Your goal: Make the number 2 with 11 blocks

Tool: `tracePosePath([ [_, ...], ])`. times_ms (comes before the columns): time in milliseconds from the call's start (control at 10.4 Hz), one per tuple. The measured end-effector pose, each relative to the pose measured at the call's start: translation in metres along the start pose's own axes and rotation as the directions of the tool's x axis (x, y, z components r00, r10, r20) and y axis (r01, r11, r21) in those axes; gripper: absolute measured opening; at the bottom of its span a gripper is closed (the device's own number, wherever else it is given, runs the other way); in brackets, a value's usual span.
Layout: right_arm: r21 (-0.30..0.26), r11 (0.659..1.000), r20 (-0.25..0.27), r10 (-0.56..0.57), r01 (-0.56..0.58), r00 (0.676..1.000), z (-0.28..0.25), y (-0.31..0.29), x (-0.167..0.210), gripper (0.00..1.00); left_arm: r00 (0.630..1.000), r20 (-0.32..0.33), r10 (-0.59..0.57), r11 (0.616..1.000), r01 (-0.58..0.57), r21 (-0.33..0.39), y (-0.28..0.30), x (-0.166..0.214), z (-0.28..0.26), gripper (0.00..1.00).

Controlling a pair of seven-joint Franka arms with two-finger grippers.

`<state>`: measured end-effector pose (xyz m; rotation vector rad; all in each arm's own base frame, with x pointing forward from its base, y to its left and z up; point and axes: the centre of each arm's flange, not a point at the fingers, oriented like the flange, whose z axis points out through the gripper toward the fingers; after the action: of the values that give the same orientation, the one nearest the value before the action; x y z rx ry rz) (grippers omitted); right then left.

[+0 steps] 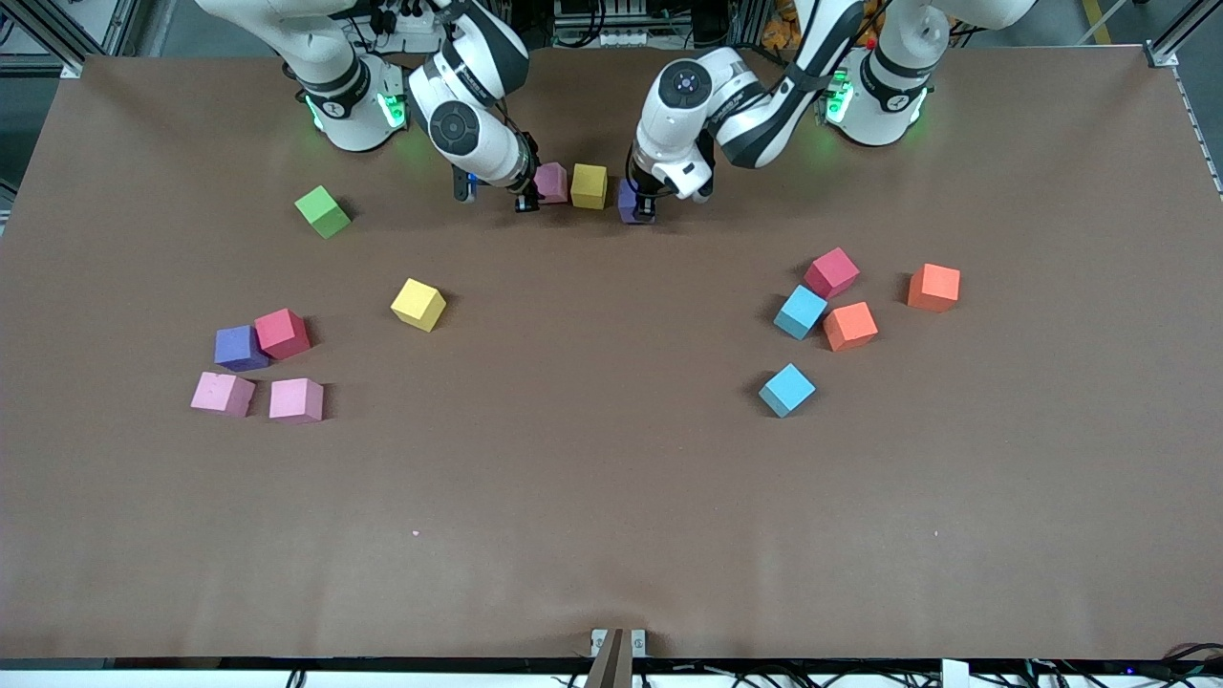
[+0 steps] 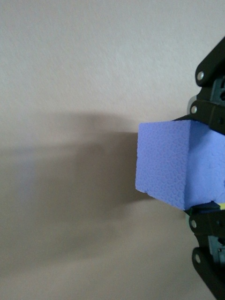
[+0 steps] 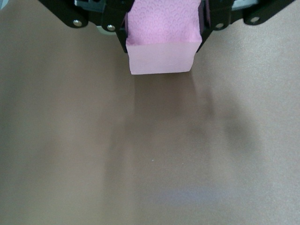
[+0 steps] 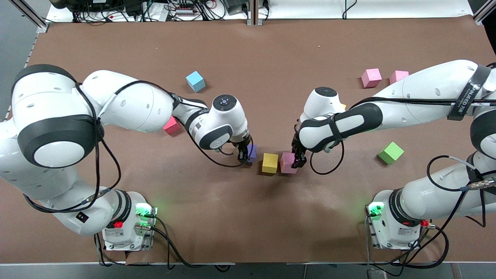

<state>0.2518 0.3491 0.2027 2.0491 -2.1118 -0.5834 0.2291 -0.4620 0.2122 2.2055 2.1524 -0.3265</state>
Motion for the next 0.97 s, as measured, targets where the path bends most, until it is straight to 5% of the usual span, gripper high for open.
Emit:
tracePosePath([
  [965, 0.007, 1.000, 0.013, 0.018, -0.018, 1.000, -0.003, -0.007, 0.003, 0.55, 0.996, 0.086, 0.022, 0.999, -0.018, -0.040, -0.038, 0.003, 0.011, 0.57],
])
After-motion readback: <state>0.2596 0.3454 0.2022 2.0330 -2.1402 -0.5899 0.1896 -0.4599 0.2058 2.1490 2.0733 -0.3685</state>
